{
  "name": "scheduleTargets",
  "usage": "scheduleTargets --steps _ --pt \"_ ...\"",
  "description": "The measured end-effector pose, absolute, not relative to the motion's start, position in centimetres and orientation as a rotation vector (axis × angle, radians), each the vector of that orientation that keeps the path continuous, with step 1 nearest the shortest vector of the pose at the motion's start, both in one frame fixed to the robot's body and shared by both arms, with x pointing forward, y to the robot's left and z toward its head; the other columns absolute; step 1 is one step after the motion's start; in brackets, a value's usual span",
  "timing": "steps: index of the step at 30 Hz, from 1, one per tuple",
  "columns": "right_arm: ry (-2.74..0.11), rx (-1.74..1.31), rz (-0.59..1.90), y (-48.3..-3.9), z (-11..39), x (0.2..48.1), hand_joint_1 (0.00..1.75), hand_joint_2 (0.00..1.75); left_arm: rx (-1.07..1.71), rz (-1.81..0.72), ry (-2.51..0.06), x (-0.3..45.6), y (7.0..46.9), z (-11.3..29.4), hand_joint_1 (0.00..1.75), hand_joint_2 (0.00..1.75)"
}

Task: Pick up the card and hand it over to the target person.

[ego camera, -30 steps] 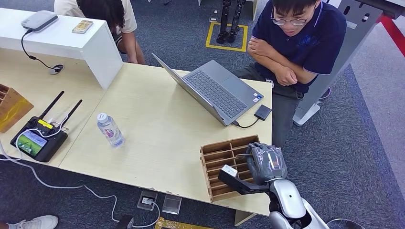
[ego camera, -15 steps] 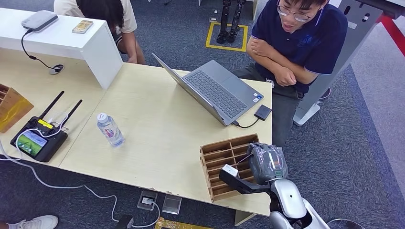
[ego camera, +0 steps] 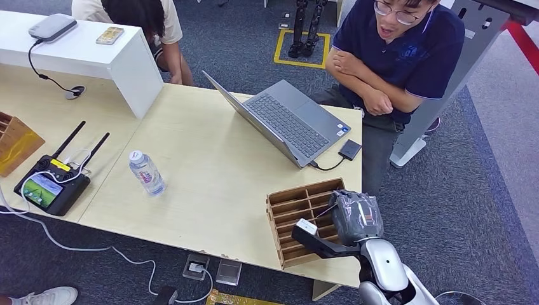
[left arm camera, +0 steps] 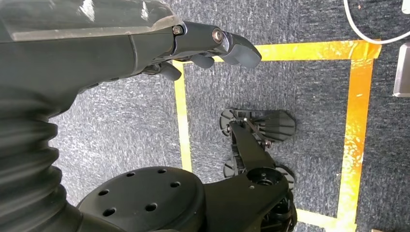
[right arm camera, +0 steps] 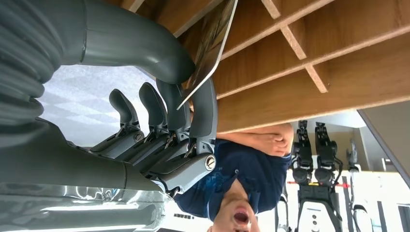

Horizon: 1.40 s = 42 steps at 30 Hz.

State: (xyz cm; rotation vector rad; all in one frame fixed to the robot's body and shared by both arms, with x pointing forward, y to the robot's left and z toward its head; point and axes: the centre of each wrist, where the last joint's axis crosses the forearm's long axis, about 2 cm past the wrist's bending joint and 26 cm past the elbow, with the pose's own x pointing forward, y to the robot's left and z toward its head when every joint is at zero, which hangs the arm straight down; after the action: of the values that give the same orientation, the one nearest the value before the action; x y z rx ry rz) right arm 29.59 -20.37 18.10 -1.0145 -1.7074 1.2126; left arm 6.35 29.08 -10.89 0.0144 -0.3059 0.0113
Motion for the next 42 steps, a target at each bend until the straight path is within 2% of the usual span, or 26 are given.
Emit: scheduleTargets --steps 6,9,18,28,42 --pt "-1.853 -1.193 1.070 -21.7 26.3 30.7 1.40 1.75 0.016 0.041 -0.308 6.3 28.9 -10.9 0.00 1.75" --pt "-1.865 -1.235 1.032 -22.1 28.3 30.8 1.40 1.75 0.015 0.045 -0.308 6.3 28.8 -10.9 0.00 1.75" --pt "-1.853 -1.234 1.041 -22.1 28.0 30.7 1.40 1.75 0.015 0.044 -0.308 6.3 28.8 -10.9 0.00 1.75" --pt "-1.893 -1.286 0.971 -22.9 30.5 31.6 1.40 1.75 0.007 0.045 -0.306 6.3 28.6 -10.9 0.00 1.75" --pt "-1.779 -1.320 0.905 -23.5 25.7 37.1 1.40 1.75 0.005 0.028 -0.309 6.3 28.7 -10.9 0.00 1.75"
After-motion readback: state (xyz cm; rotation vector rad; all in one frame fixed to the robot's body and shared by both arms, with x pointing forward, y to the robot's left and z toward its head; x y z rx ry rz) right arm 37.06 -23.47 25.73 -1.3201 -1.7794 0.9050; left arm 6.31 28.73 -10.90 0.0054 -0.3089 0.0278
